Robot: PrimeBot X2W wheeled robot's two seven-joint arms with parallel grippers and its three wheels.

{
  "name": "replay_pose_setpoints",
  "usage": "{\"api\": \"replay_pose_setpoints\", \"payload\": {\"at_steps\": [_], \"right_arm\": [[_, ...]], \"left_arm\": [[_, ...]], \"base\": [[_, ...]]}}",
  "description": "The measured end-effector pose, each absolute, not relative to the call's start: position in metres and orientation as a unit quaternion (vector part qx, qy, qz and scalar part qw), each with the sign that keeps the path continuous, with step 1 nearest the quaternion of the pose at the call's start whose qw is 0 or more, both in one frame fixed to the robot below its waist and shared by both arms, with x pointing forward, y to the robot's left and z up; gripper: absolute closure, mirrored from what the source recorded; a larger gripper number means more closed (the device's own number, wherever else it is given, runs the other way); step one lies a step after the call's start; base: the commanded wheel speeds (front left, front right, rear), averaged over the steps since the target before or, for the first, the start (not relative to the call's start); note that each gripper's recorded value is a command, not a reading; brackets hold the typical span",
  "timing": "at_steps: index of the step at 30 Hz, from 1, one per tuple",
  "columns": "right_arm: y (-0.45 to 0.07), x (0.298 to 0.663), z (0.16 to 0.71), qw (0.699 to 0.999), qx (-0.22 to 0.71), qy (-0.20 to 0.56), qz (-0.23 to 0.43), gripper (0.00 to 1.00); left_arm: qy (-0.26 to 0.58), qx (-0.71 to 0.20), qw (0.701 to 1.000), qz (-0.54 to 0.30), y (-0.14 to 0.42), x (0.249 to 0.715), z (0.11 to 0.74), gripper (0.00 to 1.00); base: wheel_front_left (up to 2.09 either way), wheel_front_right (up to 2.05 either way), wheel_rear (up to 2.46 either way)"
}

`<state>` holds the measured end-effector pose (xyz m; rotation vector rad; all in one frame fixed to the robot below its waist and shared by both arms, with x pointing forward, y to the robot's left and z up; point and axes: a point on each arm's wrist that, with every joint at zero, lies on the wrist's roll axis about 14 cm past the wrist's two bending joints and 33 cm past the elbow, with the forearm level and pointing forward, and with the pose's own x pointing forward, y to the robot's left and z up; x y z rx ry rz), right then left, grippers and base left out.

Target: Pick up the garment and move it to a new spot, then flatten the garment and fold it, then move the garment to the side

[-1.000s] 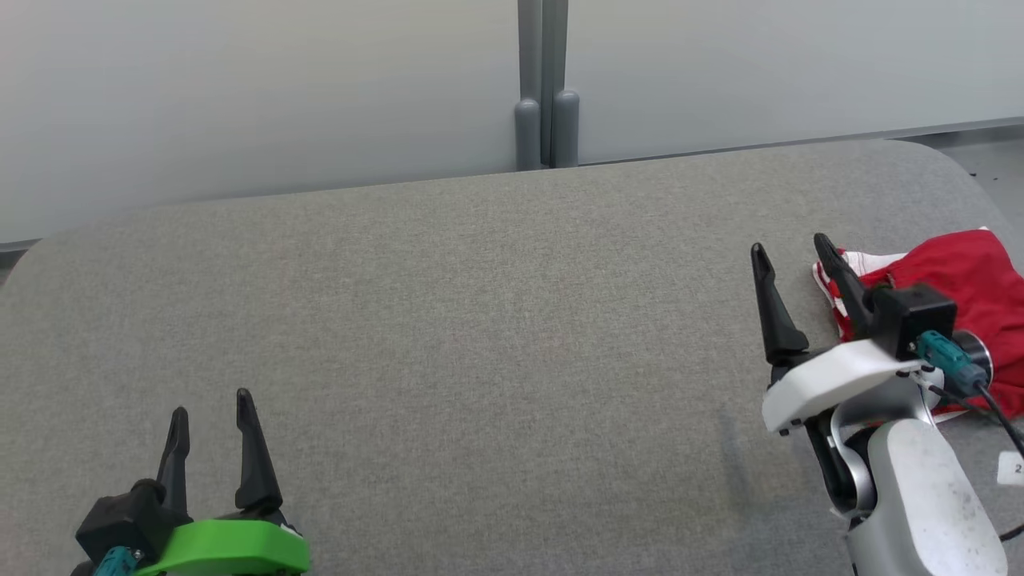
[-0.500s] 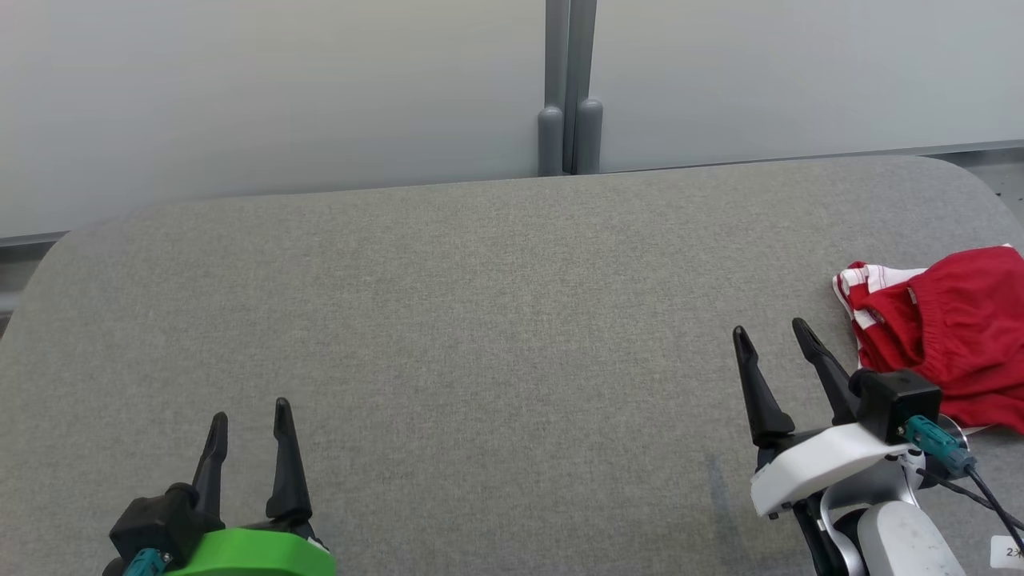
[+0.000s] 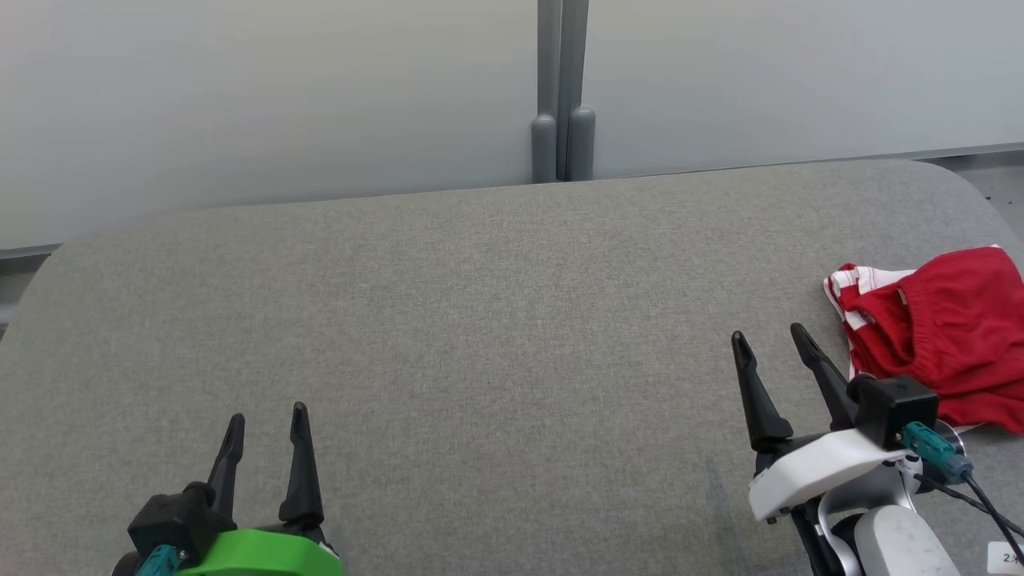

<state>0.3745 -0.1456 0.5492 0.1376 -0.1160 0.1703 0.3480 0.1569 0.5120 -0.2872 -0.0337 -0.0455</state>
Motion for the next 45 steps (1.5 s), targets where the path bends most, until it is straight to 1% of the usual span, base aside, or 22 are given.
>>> {"api": "replay_pose_setpoints", "payload": {"at_steps": [13,14,20,30,33,38,45], "right_arm": [[-0.147,0.373,0.549,0.992,0.071,-0.06,0.083,0.0],[-0.147,0.372,0.546,0.993,0.071,-0.055,0.083,1.0],[-0.147,0.364,0.519,0.993,0.09,-0.014,0.077,1.0],[-0.153,0.365,0.516,0.981,0.185,-0.005,0.063,1.0],[-0.154,0.365,0.515,0.978,0.202,-0.002,0.061,1.0],[-0.158,0.366,0.514,0.966,0.251,0.002,0.053,1.0],[-0.161,0.367,0.512,0.954,0.296,0.005,0.047,1.0]], "left_arm": [[-0.016,-0.138,0.99,-0.03,0.154,0.349,0.512,0.0],[-0.011,-0.139,0.99,-0.029,0.153,0.348,0.509,1.0],[0.029,-0.155,0.987,-0.02,0.15,0.339,0.485,1.0],[0.055,-0.236,0.97,0.0,0.159,0.342,0.477,1.0],[0.059,-0.252,0.966,0.003,0.162,0.343,0.477,1.0],[0.069,-0.294,0.953,0.012,0.167,0.345,0.474,1.0],[0.07,-0.335,0.939,0.017,0.17,0.349,0.476,1.0]], "base": [[0.0,0.0,0.0],[0.0,0.0,0.0],[0.0,0.0,0.0],[0.0,0.0,0.0],[0.0,0.0,0.0],[0.0,0.0,0.0],[0.0,0.0,0.0]]}}
